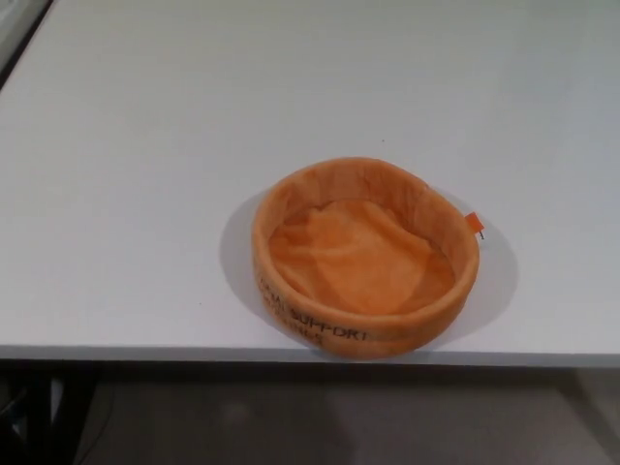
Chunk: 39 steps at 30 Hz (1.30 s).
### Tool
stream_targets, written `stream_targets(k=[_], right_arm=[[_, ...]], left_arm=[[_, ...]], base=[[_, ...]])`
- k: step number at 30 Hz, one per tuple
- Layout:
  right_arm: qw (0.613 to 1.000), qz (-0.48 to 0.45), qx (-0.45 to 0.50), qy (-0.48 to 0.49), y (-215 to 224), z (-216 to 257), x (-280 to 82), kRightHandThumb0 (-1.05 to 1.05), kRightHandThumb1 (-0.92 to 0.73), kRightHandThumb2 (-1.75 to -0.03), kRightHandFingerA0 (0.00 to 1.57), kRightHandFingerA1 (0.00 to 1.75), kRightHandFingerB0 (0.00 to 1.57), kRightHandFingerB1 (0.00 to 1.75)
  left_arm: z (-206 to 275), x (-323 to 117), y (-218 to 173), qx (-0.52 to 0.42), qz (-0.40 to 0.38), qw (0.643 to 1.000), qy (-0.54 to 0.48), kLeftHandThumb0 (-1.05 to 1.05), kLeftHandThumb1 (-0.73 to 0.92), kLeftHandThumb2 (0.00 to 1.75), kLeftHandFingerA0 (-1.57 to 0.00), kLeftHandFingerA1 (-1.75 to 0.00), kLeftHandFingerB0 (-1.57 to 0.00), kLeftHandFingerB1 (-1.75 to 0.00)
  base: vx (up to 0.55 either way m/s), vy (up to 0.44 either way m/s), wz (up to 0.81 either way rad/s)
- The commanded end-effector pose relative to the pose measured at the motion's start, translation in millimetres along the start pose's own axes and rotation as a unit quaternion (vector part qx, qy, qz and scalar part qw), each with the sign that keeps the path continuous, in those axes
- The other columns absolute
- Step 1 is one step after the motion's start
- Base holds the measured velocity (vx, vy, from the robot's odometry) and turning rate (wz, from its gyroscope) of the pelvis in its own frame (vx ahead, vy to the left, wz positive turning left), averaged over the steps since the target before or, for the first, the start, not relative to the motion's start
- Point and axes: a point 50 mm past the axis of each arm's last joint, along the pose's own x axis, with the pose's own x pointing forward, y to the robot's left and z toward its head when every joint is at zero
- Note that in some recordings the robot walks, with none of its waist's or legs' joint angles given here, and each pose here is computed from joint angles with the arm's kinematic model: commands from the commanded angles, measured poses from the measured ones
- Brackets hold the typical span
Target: A soft plate is kept in the center of the table close to the robot and the robot uses its left hand to pick up the plate, turns it upside down and places it back on the table
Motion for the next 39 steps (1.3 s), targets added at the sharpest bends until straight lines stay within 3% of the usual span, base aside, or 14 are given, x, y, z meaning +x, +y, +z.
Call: stream_targets(k=[1, 34, 35, 36, 38, 39], right_arm=[[0.983, 0.069, 0.004, -0.168, -16, 43, -24, -0.93, -0.82, -1.14, 0.08, 0.22, 0.05, 0.08], [0.981, 0.079, 0.010, -0.179, -18, 37, -28, -0.91, -0.78, -1.14, 0.06, 0.25, 0.00, 0.11], [0.980, 0.080, 0.005, -0.180, -19, 36, -28, -0.90, -0.79, -1.15, 0.06, 0.22, 0.00, 0.10], [0.980, 0.080, 0.005, -0.181, -19, 36, -27, -0.90, -0.80, -1.14, 0.06, 0.23, 0.00, 0.10], [0.980, 0.080, 0.008, -0.180, -19, 35, -27, -0.90, -0.78, -1.14, 0.07, 0.25, 0.00, 0.11], [0.981, 0.079, 0.007, -0.178, -19, 35, -26, -0.90, -0.78, -1.14, 0.07, 0.24, 0.00, 0.11]], left_arm=[[32, -19, 3, -0.042, -0.021, 0.987, -0.153, -0.94, 0.79, 1.19, -0.08, -0.23, -0.09, -0.10], [64, -28, 22, -0.075, 0.012, 0.968, -0.238, -0.92, 0.78, 1.18, -0.08, -0.31, -0.08, -0.12], [65, -29, 23, -0.075, 0.014, 0.967, -0.242, -0.83, 0.72, 1.17, 0.00, -0.35, 0.00, -0.20], [67, -29, 23, -0.078, 0.014, 0.966, -0.246, -0.92, 0.78, 1.18, -0.08, -0.33, -0.08, -0.13], [72, -32, 24, -0.082, 0.011, 0.963, -0.256, -0.92, 0.78, 1.18, -0.08, -0.33, -0.08, -0.13], [76, -33, 25, -0.086, 0.014, 0.962, -0.259, -0.83, 0.72, 1.17, -0.01, -0.38, 0.00, -0.20]], base=[[0.00, 0.000, 0.00], [0.00, 0.000, 0.00], [0.00, 0.000, 0.00], [0.00, 0.000, 0.00], [0.00, 0.000, 0.00], [0.00, 0.000, 0.00]])
